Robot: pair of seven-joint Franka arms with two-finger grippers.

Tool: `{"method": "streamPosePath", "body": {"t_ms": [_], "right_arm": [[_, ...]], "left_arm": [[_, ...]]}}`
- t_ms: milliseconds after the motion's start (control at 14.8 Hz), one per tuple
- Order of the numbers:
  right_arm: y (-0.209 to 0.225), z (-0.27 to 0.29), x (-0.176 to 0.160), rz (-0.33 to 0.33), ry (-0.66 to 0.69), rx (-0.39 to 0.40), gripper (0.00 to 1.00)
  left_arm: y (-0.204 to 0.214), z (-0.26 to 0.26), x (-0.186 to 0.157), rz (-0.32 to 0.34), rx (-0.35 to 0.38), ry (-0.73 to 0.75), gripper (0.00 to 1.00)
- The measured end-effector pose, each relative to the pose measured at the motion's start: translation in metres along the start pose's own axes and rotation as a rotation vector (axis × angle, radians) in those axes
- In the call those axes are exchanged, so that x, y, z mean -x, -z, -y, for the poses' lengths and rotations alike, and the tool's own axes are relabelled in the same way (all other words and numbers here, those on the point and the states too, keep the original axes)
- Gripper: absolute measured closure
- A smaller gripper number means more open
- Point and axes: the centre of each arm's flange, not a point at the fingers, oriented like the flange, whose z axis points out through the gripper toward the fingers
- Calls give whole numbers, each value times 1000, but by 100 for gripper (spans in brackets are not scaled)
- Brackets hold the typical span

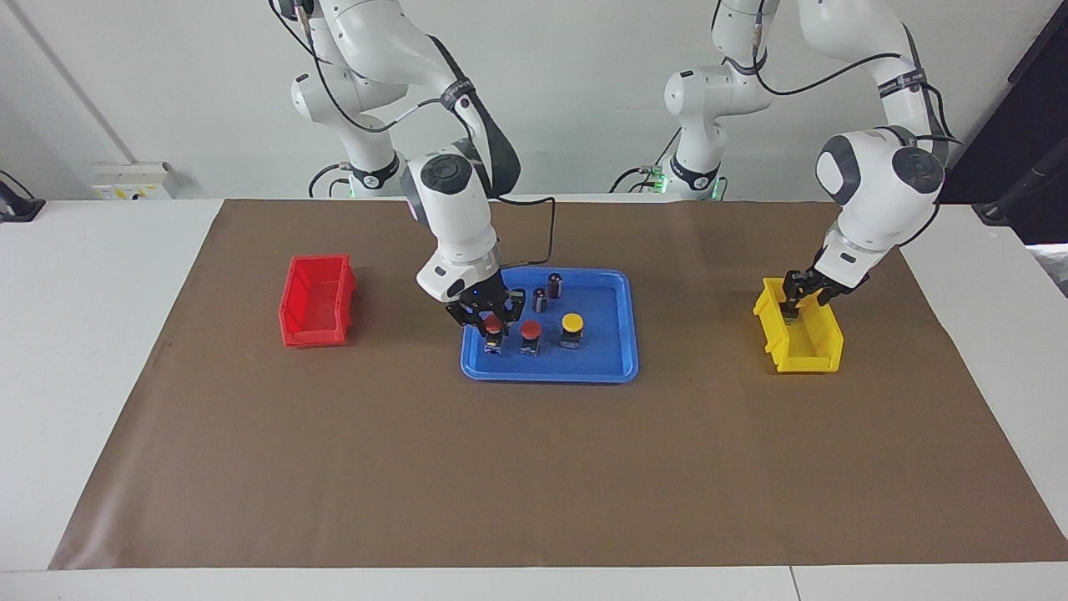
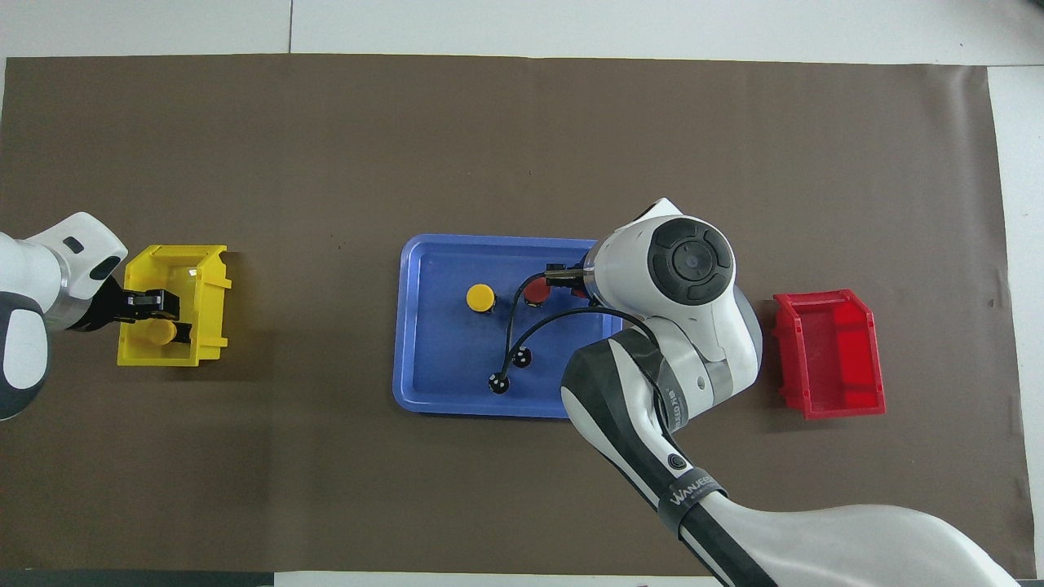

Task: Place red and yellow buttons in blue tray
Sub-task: 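Place the red button in the tray while the left gripper grasps a yellow button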

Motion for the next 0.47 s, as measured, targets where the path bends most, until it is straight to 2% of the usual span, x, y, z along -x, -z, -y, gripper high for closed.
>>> {"method": "streamPosePath", "body": {"t_ms": [474], "right_arm": [[-5,-7,2,36,-9,22,59]], "left_arm": [[-12,-1,10,1,1,-1,37]]}}
